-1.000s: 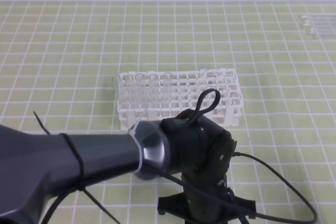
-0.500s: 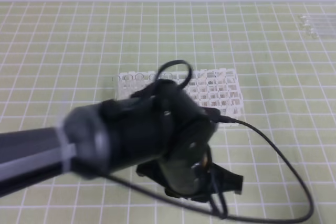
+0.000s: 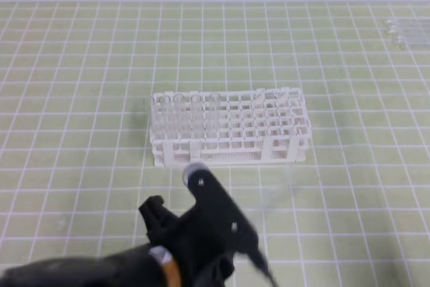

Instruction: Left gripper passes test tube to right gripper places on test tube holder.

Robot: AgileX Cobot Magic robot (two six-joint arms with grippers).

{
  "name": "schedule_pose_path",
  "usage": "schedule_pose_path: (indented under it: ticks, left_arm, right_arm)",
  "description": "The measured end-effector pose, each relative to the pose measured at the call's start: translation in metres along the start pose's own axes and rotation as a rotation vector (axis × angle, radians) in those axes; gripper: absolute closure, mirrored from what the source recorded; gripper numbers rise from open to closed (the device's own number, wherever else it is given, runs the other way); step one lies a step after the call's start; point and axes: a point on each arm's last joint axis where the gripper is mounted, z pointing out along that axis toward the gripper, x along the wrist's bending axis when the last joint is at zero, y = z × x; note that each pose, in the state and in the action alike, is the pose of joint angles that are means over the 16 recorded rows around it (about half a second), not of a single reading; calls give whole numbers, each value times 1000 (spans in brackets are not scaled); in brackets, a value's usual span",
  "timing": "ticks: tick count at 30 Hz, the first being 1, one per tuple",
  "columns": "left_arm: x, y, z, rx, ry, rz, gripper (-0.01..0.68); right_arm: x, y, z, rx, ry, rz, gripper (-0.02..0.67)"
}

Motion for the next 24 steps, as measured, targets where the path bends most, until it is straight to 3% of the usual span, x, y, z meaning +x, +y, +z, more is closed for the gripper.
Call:
schedule_pose_path:
  ticks: [3, 8, 16, 24]
  left_arm:
    - [-4, -14, -14, -126, -54, 139, 651]
    - [-7, -37, -29, -244, -138, 248, 657]
    - [-6, -63, -39, -289, -193, 256, 663]
    - [-5, -69, -39, -283, -193, 249, 657]
  right_arm:
    - [0, 0, 0, 0, 0, 0, 666]
    - [0, 0, 0, 0, 0, -1, 666]
    - [0, 0, 0, 0, 0, -1, 666]
    - [0, 0, 0, 0, 0, -1, 666]
